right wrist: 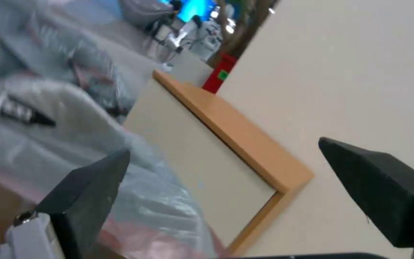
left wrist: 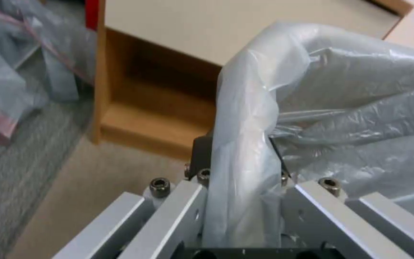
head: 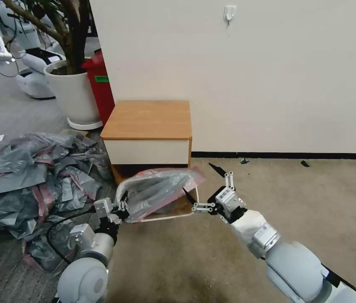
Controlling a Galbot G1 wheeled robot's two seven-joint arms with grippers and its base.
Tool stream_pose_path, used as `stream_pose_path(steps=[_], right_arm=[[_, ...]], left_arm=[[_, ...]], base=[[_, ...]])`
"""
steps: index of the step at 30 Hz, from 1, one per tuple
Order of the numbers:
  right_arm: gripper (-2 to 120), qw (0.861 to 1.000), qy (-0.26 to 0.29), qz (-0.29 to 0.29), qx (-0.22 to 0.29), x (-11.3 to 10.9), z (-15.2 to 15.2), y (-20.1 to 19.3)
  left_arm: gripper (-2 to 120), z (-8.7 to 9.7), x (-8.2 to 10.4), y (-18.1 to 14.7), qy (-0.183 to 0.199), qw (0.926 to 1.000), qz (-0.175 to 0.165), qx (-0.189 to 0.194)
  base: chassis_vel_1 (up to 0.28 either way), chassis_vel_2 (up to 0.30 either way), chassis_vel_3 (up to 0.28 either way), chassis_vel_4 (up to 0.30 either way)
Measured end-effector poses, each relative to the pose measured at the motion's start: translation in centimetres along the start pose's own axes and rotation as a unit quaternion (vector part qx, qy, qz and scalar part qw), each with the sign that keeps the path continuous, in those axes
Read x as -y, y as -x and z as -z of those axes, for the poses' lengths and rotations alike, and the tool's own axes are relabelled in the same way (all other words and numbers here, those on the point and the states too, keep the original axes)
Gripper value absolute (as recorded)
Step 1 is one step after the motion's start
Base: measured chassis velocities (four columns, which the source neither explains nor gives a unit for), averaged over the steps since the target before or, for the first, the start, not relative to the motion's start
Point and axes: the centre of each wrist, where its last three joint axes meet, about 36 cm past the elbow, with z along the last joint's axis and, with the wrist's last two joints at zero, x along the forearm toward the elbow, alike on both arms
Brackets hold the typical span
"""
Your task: Pick up the garbage bag from the table and place it over the trash can.
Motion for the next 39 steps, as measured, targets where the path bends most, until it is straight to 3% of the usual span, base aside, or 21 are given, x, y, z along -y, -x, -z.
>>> stream_pose_path(steps=[8, 10, 14, 17, 26, 39], right_arm=[[100, 0.995, -0.095, 0.043, -0.010, 0.5, -0.8, -0.1], [100, 0.988, -0.139, 0.066, -0.019, 0.7, -0.7, -0.1], [100, 0.982, -0.170, 0.079, -0.026, 1.0, -0.3, 0.0], [100, 0.969, -0.225, 0.092, -0.036, 1.5, 0.0, 0.8], [100, 0.955, -0.263, 0.123, -0.051, 1.7, 0.1, 1.5], [100, 0.952, -0.269, 0.134, -0.055, 1.8, 0.2, 2.6]], left_arm=[[4, 0.5, 0.2, -0.2, 0.001, 0.9999, 0.006, -0.008], [4, 0.7, 0.4, -0.2, 0.000, 1.0000, 0.005, -0.004], [4, 0.8, 0.5, -0.3, -0.001, 1.0000, 0.003, -0.002], [4, 0.9, 0.8, -0.5, -0.004, 1.0000, 0.001, -0.001], [4, 0.9, 1.1, -0.7, -0.004, 1.0000, -0.001, 0.001], [4, 0.0, 2.1, -1.1, 0.006, 0.9999, -0.007, -0.007]], base=[[0.000, 0.000, 0.000, 0.000], [0.000, 0.000, 0.000, 0.000], [0.000, 0.000, 0.000, 0.000], [0.000, 0.000, 0.000, 0.000], [0.000, 0.000, 0.000, 0.000], [0.000, 0.000, 0.000, 0.000]])
